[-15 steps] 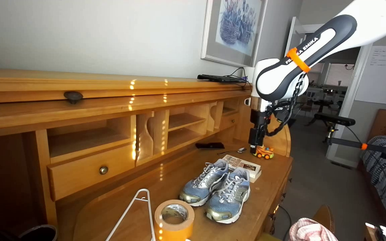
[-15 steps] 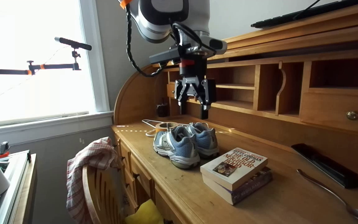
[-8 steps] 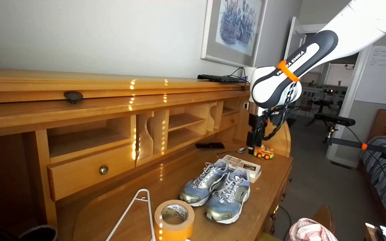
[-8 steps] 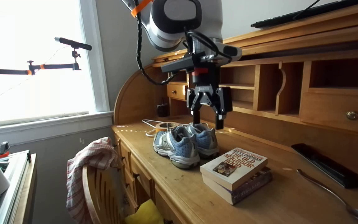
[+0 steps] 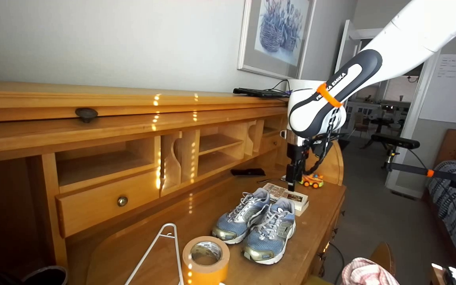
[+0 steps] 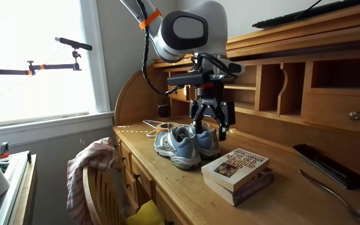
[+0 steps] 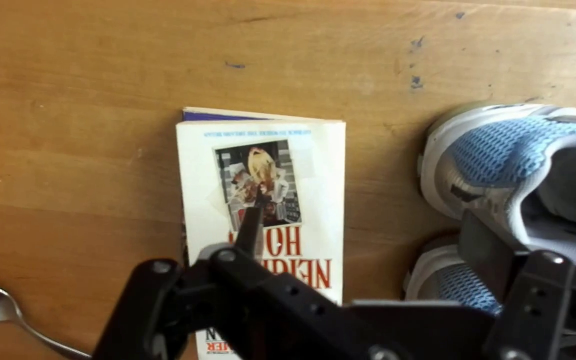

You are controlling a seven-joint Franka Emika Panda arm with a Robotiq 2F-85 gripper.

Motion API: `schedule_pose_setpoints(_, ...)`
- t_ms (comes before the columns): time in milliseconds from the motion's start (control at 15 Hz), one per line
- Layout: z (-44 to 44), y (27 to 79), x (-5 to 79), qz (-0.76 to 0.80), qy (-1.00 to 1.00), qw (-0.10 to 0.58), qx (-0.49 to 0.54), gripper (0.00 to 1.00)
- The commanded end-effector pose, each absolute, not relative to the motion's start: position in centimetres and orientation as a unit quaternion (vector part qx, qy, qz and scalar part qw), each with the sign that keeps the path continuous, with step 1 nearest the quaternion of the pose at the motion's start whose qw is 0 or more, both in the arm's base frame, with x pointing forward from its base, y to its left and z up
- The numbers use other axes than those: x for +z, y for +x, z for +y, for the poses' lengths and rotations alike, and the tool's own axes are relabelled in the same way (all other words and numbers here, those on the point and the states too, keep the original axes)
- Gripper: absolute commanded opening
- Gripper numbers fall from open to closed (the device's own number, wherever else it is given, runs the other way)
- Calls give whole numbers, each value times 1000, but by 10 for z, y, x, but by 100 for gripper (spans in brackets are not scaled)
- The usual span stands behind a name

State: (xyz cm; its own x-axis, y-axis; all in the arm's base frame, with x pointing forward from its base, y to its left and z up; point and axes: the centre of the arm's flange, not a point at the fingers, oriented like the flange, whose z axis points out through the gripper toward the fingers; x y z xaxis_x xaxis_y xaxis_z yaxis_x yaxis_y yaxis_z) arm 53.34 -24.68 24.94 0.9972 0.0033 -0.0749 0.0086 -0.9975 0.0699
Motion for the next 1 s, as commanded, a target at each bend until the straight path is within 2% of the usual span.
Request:
schedule_pose_setpoints(0, -239, 534, 246, 27, 998, -2, -51, 100)
schedule_pose_setpoints(533, -225, 543, 228, 44, 996, -42, -61, 100)
schedule_pose_setpoints(933, -214, 547, 207, 57, 996, -36, -61, 100)
